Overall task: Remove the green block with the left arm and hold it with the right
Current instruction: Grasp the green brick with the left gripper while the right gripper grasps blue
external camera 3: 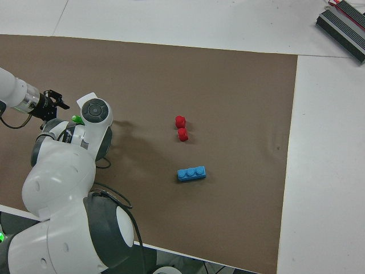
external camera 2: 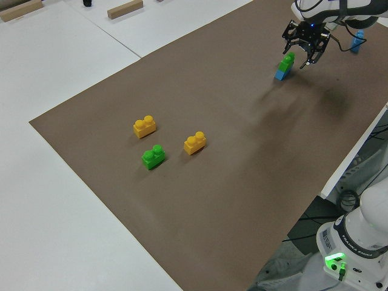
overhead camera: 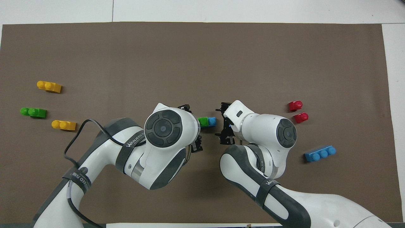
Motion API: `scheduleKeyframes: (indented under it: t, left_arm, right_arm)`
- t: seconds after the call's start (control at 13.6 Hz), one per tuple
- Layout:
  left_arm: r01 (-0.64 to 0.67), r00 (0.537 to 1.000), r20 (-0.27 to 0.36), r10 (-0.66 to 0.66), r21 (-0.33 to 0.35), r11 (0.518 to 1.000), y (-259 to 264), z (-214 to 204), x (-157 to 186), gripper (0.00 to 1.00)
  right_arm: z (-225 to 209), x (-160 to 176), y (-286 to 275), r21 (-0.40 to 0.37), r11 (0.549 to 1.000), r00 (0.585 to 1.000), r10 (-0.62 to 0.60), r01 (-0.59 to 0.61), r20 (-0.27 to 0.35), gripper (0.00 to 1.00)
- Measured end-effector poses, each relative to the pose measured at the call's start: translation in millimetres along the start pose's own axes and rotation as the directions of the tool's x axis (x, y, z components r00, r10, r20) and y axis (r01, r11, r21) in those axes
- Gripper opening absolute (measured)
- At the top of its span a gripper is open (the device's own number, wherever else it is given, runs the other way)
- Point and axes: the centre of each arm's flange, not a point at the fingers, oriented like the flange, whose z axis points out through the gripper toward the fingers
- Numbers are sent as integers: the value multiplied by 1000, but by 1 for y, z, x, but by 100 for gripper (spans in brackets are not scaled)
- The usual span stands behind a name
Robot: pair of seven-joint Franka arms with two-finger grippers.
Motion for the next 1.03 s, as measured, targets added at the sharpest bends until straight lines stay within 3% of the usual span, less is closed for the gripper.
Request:
scheduleKeyframes:
  t: [0.44,0.95,1.03]
  left_arm:
    - [10,1000,-29,-10,-1,1000,7,38,1,100]
    - [13,999,-38,-14,-22,1000,11,62,-2,100]
    - [12,999,-41,-13,-22,1000,11,64,-1,100]
  right_arm:
    - [15,19,-16,3,999,999,-38,38,-5,100]
    - [15,19,-15,2,999,999,-38,38,-5,100]
    - [15,19,-15,2,999,999,-38,38,-5,92]
